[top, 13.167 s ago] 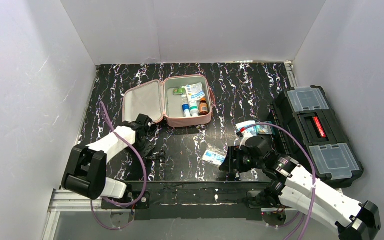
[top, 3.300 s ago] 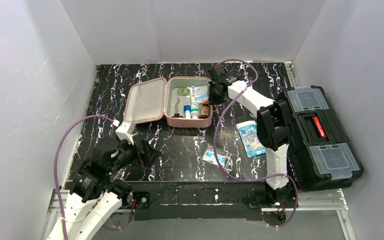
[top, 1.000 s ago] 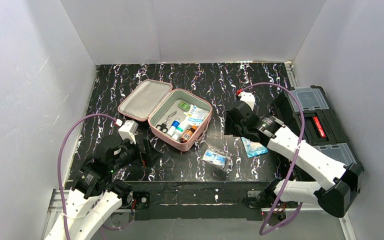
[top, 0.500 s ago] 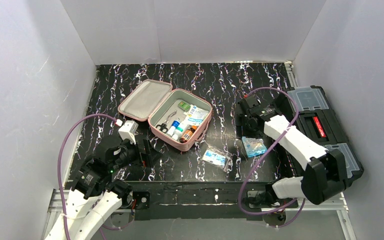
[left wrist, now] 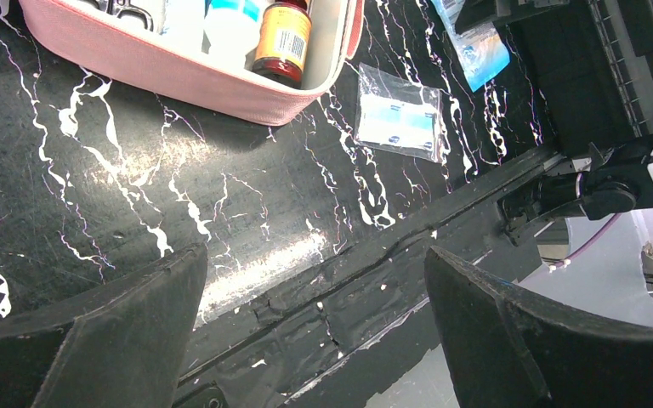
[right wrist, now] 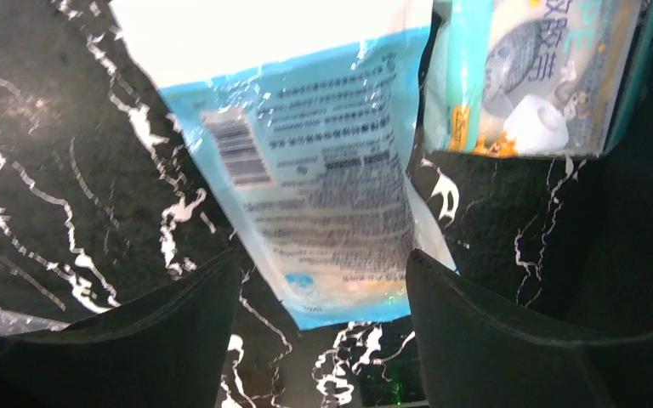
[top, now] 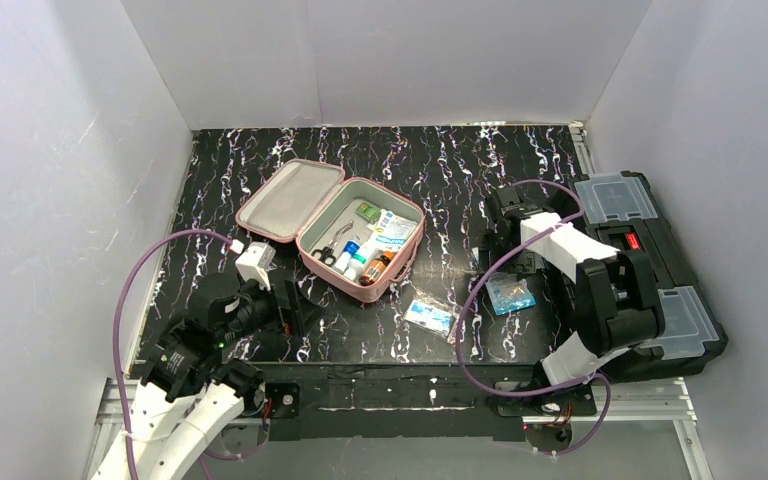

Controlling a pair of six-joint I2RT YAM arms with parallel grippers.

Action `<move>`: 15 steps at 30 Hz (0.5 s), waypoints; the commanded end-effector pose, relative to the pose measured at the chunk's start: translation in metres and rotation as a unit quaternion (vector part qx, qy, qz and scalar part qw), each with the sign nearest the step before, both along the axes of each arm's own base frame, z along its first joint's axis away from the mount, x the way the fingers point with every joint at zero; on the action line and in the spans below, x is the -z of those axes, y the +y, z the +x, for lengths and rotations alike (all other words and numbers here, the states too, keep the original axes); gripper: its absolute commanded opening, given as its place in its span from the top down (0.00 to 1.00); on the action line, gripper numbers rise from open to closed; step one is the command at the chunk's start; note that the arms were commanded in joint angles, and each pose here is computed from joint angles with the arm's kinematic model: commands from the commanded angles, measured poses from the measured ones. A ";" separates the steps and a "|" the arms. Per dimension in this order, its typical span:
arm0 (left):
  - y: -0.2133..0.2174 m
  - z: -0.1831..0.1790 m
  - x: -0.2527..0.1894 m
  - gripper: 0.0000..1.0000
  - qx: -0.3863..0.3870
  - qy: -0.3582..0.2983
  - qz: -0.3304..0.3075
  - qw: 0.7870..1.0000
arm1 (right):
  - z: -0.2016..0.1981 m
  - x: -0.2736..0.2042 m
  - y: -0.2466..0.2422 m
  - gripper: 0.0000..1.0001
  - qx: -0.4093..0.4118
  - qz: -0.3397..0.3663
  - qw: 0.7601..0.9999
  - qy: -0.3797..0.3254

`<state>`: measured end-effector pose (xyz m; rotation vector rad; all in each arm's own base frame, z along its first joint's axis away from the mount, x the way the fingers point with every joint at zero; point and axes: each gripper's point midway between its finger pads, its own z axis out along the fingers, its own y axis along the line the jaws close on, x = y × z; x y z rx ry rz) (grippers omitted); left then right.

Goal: Organize the medicine kit

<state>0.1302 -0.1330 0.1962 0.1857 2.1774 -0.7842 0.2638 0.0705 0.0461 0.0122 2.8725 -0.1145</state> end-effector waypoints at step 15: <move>-0.001 -0.001 -0.004 0.01 0.007 -0.008 -0.004 1.000 | 0.022 0.019 0.009 0.45 0.018 0.053 0.998 0.003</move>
